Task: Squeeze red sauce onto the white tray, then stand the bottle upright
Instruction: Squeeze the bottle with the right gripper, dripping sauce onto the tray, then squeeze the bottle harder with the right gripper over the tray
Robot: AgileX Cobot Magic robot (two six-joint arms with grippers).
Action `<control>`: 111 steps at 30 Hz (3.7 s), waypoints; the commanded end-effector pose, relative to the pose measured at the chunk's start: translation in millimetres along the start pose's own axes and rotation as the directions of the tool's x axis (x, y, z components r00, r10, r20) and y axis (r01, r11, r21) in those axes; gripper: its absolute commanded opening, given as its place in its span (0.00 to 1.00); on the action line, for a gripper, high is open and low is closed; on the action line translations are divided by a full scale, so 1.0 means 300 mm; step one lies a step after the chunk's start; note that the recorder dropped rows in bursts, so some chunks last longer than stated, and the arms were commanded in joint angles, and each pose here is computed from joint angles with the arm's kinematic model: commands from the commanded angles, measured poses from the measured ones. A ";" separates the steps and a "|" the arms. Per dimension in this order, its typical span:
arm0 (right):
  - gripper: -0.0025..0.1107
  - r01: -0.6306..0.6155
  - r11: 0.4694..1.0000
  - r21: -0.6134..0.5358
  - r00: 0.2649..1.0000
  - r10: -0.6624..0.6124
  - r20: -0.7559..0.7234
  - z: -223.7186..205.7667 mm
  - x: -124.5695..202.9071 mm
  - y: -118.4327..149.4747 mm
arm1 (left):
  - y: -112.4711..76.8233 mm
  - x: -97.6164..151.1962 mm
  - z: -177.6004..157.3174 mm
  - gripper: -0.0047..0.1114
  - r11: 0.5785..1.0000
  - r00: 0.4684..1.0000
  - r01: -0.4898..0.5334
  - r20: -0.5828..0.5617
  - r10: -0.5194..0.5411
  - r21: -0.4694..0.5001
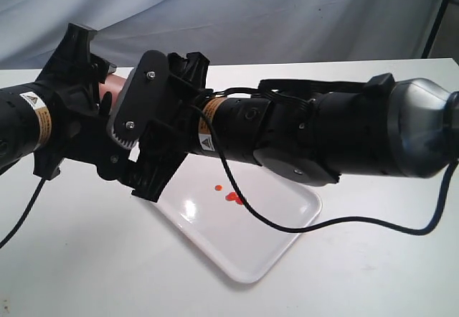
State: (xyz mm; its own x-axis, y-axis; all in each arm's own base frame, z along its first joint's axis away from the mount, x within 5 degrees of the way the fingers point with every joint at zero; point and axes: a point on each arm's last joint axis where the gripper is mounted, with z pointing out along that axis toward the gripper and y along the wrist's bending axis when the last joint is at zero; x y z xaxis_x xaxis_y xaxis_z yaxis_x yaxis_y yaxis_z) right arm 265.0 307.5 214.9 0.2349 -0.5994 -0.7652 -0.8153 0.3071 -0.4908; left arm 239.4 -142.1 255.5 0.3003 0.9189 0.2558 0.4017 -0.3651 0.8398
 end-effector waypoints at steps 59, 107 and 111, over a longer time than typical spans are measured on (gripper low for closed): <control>0.05 -0.227 0.974 0.029 0.913 0.223 -0.341 0.033 0.223 -0.012 | 0.108 -0.054 -0.135 0.04 0.979 0.950 0.145 0.298 -0.096 -0.147; 0.53 -0.241 0.970 0.035 0.935 0.241 -0.259 -0.083 0.040 -0.021 | 0.042 -0.061 -0.121 0.04 0.988 0.952 0.119 0.292 -0.087 -0.093; 0.36 -0.241 0.970 0.036 0.936 0.242 -0.255 -0.083 0.039 -0.022 | 0.042 -0.062 -0.121 0.04 0.988 0.952 0.119 0.294 -0.087 -0.093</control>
State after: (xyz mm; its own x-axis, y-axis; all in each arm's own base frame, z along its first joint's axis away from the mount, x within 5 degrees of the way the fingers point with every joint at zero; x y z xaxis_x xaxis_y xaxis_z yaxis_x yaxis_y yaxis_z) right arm 267.5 268.3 211.9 -0.2020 -0.6992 -0.6858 -0.8158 0.5076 -0.2772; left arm 212.3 -149.3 270.1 0.4431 0.8898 0.1087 0.3611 -0.2882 0.8869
